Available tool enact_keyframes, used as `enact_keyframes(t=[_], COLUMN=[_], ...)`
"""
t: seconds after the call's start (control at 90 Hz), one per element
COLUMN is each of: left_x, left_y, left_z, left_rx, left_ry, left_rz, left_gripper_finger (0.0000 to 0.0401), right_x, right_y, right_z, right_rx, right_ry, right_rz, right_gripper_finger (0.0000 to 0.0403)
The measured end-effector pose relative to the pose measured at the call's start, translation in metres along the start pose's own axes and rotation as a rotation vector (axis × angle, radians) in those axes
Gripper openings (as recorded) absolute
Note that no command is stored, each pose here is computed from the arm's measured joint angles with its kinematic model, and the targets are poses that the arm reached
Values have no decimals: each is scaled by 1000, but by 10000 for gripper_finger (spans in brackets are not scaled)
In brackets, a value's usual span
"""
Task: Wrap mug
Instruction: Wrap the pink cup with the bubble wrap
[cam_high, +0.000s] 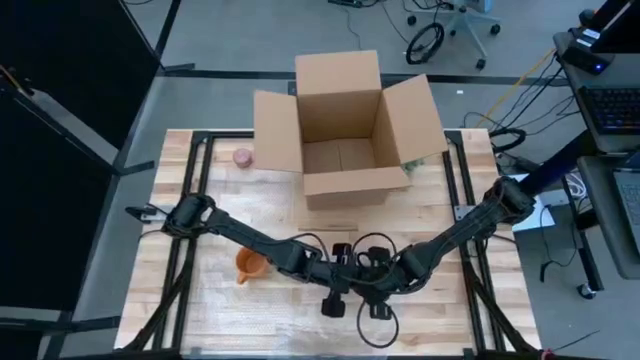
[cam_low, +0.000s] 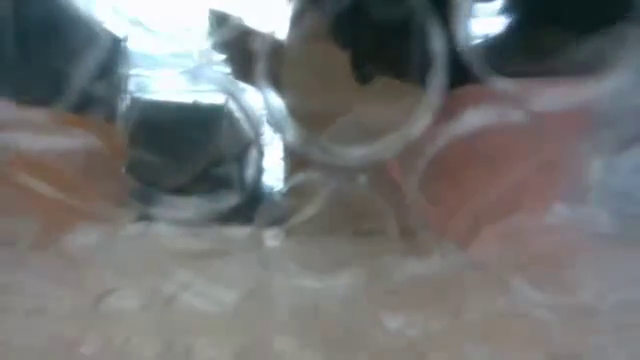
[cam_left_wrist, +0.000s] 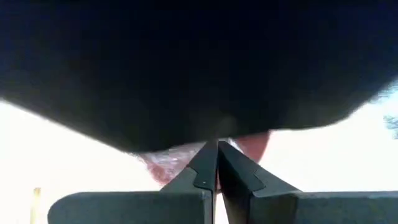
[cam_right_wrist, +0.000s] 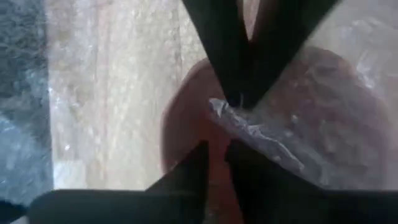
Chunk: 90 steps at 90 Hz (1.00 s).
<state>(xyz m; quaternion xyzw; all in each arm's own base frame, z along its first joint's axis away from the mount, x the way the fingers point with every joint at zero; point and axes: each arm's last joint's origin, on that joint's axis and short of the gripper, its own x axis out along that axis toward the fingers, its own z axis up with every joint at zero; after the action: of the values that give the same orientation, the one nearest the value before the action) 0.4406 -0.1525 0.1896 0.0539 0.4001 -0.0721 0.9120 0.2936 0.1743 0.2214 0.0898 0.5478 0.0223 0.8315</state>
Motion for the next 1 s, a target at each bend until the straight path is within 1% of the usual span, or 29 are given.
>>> enact_keyframes(t=[0.111, 0.222, 0.433, 0.578, 0.644, 0.822, 1.0], left_x=[0, 0, 0, 2, 2, 3, 3], left_y=[1, 2, 1, 1, 2, 2, 3], left_z=[3, 5, 5, 3, 3, 6, 6], left_rx=[-5, -9, -1, 16, 18, 31, 34], left_ry=[-25, -48, -49, -40, -41, -66, -71], left_rz=[2, 3, 2, 2, 2, 3, 4], left_gripper_finger=[0, 0, 0, 0, 0, 0, 0], right_x=[-13, -18, -16, -12, -17, -29, -29], right_y=[-2, -3, -4, -5, -3, -4, -4], right_z=[-1, -1, -2, -3, -2, -3, -2], right_rx=[12, 27, 18, 12, 2, -4, -4], right_ry=[21, 23, 42, 81, 83, 148, 138], right_rz=[-11, -14, -22, -17, -16, -57, -52], right_gripper_finger=[119, 155, 199, 213, 215, 213, 213])
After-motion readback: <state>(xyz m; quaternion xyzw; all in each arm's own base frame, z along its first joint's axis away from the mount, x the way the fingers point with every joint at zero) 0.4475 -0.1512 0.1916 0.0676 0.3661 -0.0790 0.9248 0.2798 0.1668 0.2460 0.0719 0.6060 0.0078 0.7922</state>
